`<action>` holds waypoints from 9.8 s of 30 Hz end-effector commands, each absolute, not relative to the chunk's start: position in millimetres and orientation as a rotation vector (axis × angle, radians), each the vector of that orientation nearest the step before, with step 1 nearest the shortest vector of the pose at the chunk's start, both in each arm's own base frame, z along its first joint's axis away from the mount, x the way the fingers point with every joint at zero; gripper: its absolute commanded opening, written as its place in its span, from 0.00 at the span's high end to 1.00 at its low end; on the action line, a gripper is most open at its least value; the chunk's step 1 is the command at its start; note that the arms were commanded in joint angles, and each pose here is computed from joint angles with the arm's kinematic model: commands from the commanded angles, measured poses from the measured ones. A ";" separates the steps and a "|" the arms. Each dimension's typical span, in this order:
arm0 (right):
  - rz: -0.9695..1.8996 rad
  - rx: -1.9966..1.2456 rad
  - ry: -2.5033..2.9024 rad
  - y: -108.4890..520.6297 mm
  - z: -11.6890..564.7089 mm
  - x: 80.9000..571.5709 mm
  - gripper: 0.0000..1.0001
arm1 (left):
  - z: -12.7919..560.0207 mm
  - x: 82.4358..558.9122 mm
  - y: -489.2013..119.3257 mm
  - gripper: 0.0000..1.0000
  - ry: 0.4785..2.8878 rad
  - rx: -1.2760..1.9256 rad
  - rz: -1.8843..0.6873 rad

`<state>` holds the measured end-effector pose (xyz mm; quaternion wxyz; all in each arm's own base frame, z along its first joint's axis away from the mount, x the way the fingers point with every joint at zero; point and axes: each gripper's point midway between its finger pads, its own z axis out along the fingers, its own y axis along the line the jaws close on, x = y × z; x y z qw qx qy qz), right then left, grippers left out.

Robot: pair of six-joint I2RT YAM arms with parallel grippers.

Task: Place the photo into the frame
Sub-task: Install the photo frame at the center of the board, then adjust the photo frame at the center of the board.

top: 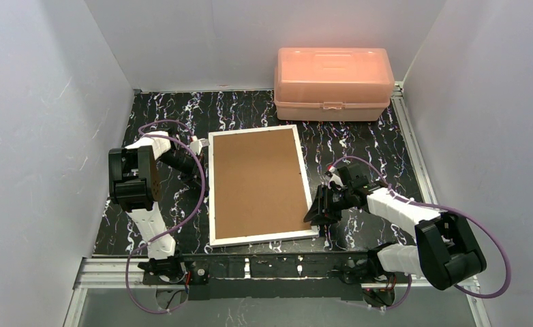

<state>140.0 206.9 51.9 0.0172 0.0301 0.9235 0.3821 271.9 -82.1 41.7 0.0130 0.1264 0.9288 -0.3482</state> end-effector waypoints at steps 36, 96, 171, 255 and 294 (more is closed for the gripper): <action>0.899 0.144 2.951 191.7 5.2 138.7 0.60 | 41.5 256.7 -101.0 1.00 2.888 0.422 -1.206; 0.994 0.010 2.233 244.5 82.6 477.6 0.51 | 44.9 371.5 -79.4 0.76 2.820 0.248 -1.097; 1.121 -0.008 2.290 303.5 92.1 418.4 0.52 | 52.0 370.2 -90.5 1.00 2.817 0.287 -1.117; 0.810 -0.421 2.250 359.4 185.4 359.4 0.01 | 119.3 238.4 -75.8 0.65 2.602 1.500 -0.946; 1.050 -0.080 2.562 262.6 73.7 221.5 0.01 | 30.0 421.2 25.0 0.80 2.893 0.352 -0.553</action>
